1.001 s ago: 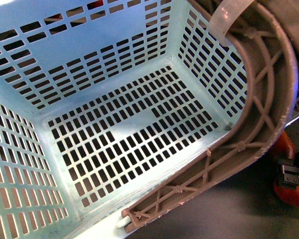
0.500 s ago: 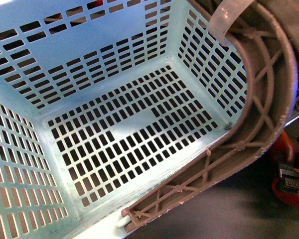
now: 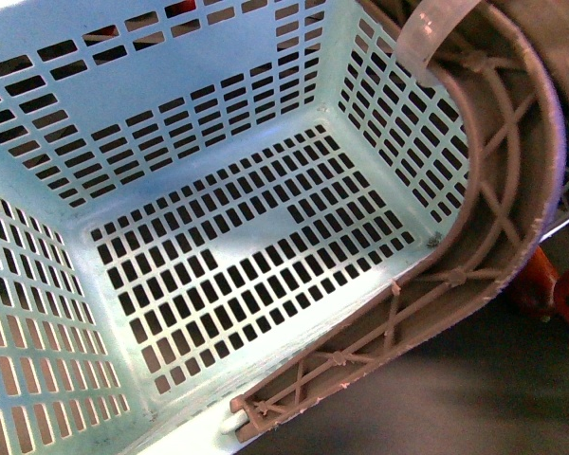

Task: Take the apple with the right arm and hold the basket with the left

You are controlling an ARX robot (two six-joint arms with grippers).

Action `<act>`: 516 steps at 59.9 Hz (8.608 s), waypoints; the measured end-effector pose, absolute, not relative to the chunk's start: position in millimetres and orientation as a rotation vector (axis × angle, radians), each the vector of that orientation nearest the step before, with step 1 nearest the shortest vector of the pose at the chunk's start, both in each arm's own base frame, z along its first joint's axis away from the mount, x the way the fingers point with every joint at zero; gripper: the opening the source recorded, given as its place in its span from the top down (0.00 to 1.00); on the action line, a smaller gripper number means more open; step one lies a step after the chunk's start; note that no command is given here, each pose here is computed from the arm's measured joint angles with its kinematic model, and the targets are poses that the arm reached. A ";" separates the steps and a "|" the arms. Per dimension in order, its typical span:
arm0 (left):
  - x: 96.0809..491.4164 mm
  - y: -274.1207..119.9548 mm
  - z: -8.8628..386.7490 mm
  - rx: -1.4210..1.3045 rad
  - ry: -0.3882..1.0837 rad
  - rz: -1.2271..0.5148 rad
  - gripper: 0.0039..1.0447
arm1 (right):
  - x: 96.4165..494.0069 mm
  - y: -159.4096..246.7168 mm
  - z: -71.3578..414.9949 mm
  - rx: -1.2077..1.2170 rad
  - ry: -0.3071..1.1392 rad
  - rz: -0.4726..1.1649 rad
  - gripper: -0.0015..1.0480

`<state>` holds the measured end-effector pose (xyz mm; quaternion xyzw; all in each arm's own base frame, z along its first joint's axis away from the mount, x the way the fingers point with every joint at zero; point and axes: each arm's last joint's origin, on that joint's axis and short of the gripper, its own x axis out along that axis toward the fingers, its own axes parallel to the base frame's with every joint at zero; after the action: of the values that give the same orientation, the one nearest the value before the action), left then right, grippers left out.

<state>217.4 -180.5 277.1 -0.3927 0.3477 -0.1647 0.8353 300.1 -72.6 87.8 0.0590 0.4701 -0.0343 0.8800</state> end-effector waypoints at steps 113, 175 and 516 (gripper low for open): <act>217.5 -180.1 276.7 -0.822 0.732 -0.343 0.82 | 190.1 57.0 240.6 0.156 0.430 0.182 0.08; 217.7 -180.0 276.8 -0.831 0.735 -0.342 0.82 | 148.5 17.4 194.8 0.008 0.008 0.008 0.95; 153.2 -0.7 174.4 -0.021 0.007 -0.004 0.98 | 96.9 0.1 169.4 0.003 -0.014 0.000 0.08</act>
<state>153.2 -0.7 174.4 -0.0106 0.0036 -0.0021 0.9999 96.9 0.1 169.4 0.0014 -0.0072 -0.0002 1.0000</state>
